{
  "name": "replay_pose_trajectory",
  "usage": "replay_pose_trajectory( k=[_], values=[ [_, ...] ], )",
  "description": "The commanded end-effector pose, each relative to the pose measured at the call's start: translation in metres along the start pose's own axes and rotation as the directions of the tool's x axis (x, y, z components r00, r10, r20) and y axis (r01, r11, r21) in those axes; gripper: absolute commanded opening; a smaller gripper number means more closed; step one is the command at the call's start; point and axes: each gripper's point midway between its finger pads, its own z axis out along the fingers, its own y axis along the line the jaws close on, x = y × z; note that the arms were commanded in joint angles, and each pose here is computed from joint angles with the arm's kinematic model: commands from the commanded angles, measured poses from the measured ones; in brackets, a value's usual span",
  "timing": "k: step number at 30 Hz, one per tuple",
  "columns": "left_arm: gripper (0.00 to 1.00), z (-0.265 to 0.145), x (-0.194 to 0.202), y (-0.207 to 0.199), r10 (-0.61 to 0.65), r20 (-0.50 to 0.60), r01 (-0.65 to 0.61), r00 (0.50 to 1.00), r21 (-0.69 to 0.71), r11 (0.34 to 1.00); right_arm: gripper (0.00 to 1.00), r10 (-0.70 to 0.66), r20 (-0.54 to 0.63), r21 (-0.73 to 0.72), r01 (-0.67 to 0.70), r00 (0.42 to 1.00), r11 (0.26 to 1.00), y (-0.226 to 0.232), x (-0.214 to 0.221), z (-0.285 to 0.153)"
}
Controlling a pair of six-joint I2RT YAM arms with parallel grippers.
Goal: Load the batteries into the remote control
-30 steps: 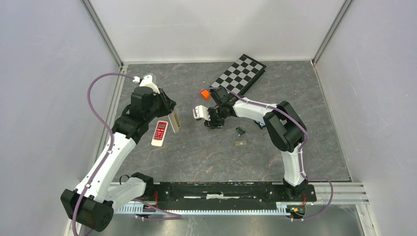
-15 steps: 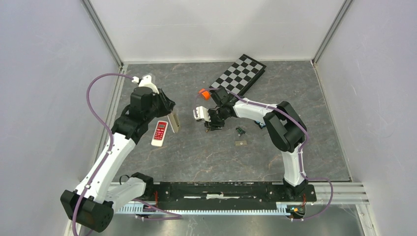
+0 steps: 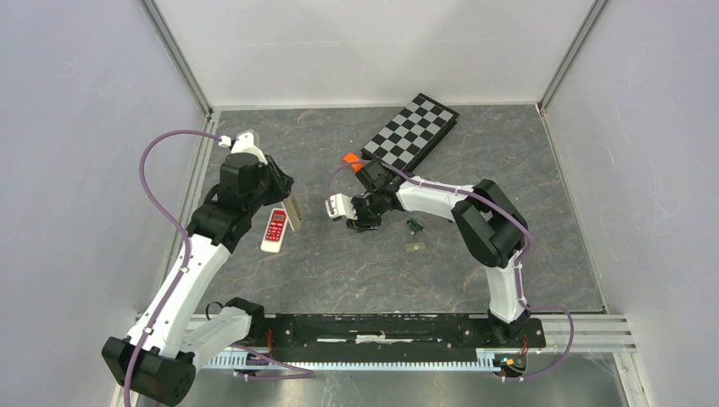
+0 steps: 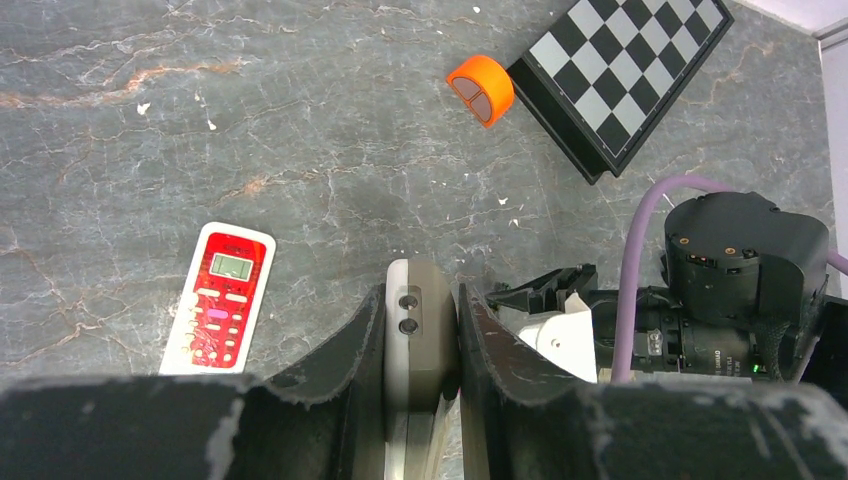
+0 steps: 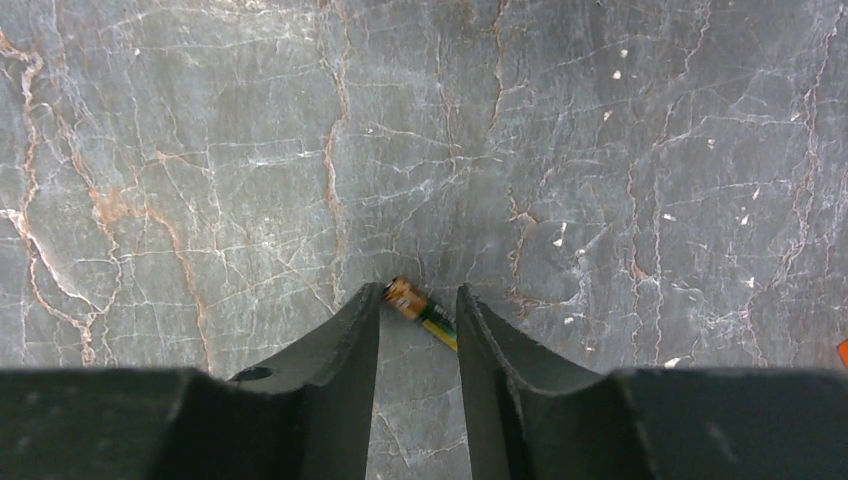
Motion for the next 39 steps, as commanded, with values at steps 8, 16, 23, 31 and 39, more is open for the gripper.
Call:
replay_pose_trajectory(
  k=[8,16,23,31,39],
  values=[
    [0.02,-0.011,-0.021,-0.007,0.012,0.068,-0.014,0.998,0.033,0.999,0.18,0.103,-0.108,0.098,-0.092,0.989,0.991,-0.008,0.026,-0.004],
    [0.02,-0.008,-0.013,-0.011,-0.003,0.049,0.000,0.999,0.063,0.998,0.11,0.332,0.065,0.339,-0.334,0.941,0.880,-0.049,0.013,-0.029],
    [0.02,0.001,0.003,-0.021,-0.027,0.019,0.024,0.999,0.148,0.989,0.04,0.548,0.380,0.418,-0.667,0.745,0.616,-0.073,0.000,-0.073],
    [0.02,0.014,0.023,-0.063,-0.100,-0.064,0.117,0.993,0.375,0.920,0.05,0.579,0.703,0.118,-0.870,0.413,0.478,-0.057,-0.060,-0.129],
    [0.02,0.020,0.031,-0.102,-0.231,-0.148,0.274,0.962,0.577,0.769,0.02,0.433,0.892,-0.155,-0.817,0.126,0.555,-0.019,-0.133,-0.198]
  ],
)
